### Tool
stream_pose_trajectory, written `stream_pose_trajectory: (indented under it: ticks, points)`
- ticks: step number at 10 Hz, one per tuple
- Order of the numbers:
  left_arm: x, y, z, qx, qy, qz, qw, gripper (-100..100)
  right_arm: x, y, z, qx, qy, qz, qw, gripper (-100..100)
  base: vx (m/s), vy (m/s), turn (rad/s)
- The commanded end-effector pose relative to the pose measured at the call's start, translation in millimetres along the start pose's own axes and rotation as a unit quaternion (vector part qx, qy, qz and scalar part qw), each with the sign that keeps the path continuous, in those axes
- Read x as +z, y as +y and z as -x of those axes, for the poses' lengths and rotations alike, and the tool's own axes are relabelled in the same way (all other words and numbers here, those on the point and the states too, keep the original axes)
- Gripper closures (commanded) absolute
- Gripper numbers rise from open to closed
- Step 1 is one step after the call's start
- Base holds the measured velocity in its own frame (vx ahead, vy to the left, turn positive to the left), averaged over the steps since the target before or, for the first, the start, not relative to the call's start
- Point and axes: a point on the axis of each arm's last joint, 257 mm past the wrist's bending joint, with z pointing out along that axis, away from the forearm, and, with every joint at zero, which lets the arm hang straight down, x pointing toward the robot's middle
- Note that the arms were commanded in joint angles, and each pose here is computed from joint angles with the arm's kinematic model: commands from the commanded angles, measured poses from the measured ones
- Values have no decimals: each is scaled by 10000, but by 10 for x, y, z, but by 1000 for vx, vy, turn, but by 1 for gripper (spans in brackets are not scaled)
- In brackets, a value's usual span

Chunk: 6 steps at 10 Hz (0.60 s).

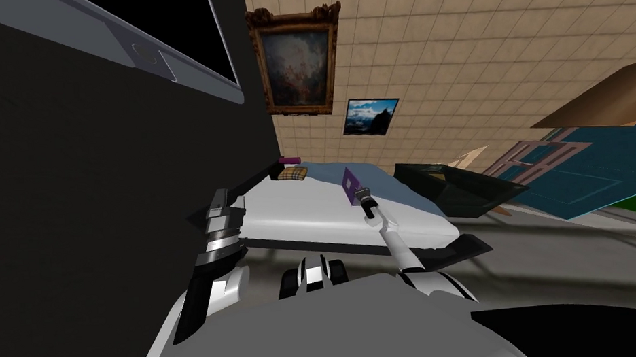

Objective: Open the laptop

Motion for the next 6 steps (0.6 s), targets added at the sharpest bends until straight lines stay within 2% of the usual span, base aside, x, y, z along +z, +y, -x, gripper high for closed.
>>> stream_pose_trajectory:
  ticks: [1, 2, 5, 6]
  points:
    - [0, 0, 0, 0, 0, 0, 10000, 0, -59, 144, -120, 587, 8, 96, 9982, 100, 38, -72, -47]
    - [0, 0, 0, 0, 0, 0, 10000, 0, -104, 245, -160, 1013, -21, 159, 9947, 100, 38, -91, -121]
    - [0, 0, 0, 0, 0, 0, 10000, 0, -176, 387, -210, 1649, -72, 233, 9860, 100, 42, -86, -92]
    - [0, 0, 0, 0, 0, 0, 10000, 0, -115, 350, -41, 1529, -212, 267, 9877, 100, 18, -20, -19]
